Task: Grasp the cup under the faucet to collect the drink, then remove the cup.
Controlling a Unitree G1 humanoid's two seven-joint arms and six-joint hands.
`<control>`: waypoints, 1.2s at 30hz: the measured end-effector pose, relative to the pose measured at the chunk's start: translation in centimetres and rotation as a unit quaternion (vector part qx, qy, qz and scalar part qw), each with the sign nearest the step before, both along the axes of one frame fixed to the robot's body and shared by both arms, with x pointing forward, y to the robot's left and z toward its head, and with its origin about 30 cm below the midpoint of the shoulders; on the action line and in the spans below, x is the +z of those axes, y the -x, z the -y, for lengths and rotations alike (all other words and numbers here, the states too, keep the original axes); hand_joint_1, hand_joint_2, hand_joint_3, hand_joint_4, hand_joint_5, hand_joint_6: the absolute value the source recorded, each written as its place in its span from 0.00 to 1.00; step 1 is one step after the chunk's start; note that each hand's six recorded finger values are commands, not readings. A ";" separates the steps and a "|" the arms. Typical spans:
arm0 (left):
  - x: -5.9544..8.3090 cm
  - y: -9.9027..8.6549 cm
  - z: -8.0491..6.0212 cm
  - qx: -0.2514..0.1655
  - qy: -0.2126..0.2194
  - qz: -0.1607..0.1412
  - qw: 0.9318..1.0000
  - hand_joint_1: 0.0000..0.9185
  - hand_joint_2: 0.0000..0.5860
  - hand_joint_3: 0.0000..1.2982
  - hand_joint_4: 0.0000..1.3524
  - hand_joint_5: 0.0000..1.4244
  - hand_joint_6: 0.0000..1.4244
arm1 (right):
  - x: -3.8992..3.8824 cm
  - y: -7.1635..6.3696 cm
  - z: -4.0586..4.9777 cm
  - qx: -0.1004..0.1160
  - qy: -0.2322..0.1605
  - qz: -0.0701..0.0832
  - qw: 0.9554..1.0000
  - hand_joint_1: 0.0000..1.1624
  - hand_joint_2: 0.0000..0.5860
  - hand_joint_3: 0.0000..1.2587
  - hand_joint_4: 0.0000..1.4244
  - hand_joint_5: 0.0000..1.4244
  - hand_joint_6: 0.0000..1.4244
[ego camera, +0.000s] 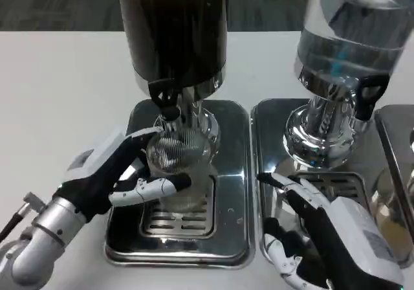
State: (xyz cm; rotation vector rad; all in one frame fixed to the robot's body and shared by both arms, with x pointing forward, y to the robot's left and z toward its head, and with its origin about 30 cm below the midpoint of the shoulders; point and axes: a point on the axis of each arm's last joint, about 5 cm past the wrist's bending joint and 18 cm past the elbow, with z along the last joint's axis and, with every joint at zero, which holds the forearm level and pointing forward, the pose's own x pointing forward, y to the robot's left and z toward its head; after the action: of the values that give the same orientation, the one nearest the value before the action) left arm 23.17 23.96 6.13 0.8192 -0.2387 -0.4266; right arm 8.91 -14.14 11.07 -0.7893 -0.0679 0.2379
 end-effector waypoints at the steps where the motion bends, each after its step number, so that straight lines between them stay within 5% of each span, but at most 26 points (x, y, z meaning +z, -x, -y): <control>1: 0.0 0.0 0.0 0.000 0.000 0.000 1.000 0.13 0.09 0.27 0.18 0.28 0.30 | 0.00 0.0 0.00 0.000 0.000 0.000 1.000 0.48 0.94 0.15 0.11 0.06 0.12; 10: 0.0 0.4 -0.4 0.005 -0.002 0.005 1.000 0.12 0.07 0.27 0.17 0.27 0.29 | 0.03 -0.1 0.25 -0.002 0.002 -0.001 1.000 0.48 0.95 0.15 0.11 0.06 0.13; 18: 0.8 0.5 -0.9 0.015 0.014 0.039 0.999 0.11 0.06 0.27 0.19 0.28 0.30 | 0.12 -0.3 0.40 -0.002 0.001 0.002 1.000 0.47 0.95 0.15 0.11 0.06 0.13; 24: 1.9 1.4 -2.2 0.027 0.043 0.083 0.995 0.03 0.14 0.29 0.26 0.33 0.34 | 0.21 -0.6 0.39 0.001 -0.001 0.008 1.000 0.47 0.95 0.16 0.11 0.06 0.13; 36: 4.4 3.2 -4.9 0.022 0.137 0.083 0.987 0.00 0.13 0.23 0.22 0.26 0.26 | -0.15 -1.0 -0.01 0.010 -0.005 0.004 1.000 0.49 0.93 0.17 0.10 0.06 0.11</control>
State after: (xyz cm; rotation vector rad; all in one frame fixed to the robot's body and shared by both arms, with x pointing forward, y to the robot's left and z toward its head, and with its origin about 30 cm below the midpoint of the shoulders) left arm 19.92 28.91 10.56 0.5884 -0.4240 -0.2754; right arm 9.91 -14.13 10.92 -0.7802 -0.0853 0.2532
